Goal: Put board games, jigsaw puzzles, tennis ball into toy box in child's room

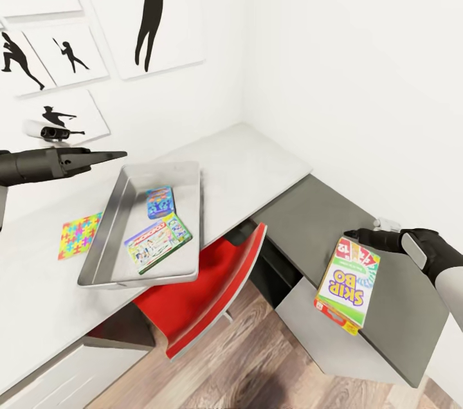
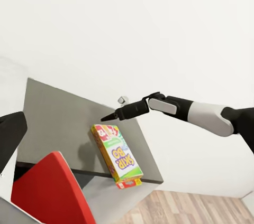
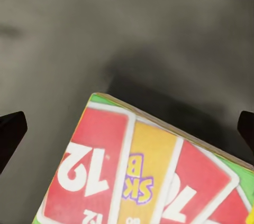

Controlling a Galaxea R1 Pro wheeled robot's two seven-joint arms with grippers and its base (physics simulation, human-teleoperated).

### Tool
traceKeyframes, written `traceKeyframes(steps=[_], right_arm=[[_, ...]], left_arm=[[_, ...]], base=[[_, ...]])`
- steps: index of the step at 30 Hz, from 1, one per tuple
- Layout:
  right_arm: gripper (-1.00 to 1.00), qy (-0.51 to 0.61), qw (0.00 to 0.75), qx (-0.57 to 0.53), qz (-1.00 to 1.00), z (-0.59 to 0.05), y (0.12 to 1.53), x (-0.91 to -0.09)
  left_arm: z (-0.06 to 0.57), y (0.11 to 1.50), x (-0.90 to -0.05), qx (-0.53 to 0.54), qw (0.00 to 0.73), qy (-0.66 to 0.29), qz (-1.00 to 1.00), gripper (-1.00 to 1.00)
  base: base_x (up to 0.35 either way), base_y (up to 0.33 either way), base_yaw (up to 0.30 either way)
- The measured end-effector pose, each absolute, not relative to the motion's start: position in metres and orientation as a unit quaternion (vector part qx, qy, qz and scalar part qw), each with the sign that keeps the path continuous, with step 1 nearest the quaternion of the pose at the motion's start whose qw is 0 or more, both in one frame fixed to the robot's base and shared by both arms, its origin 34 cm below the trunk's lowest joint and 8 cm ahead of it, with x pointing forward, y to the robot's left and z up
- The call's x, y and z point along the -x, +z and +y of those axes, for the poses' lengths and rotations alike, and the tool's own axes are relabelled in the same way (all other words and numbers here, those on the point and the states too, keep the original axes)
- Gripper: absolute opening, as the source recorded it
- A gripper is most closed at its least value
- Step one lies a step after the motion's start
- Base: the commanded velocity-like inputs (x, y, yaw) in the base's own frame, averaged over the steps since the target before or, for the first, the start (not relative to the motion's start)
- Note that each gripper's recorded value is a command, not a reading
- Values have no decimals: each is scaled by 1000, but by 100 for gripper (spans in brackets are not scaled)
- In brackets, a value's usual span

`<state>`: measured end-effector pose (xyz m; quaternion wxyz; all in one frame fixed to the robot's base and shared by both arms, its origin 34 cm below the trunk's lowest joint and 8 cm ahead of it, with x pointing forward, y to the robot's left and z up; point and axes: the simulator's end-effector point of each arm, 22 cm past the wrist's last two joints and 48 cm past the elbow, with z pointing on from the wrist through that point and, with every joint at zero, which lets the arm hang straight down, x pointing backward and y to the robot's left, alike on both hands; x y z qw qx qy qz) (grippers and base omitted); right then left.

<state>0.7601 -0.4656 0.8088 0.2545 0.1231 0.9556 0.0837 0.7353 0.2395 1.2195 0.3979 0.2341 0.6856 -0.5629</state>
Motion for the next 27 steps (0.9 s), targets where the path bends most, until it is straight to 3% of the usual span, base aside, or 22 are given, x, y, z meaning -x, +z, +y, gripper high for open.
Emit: traceKeyframes(steps=[15, 27], right_arm=[[100, 73, 248, -141, 956, -474, 795, -757], [100, 72, 242, -143, 957, -474, 784, -754]], left_arm=[[238, 1211, -741, -232, 394, -565, 687, 100], [238, 1199, -745, -227, 387, -566, 691, 100]], base=[[0, 1, 0], [0, 102, 0]])
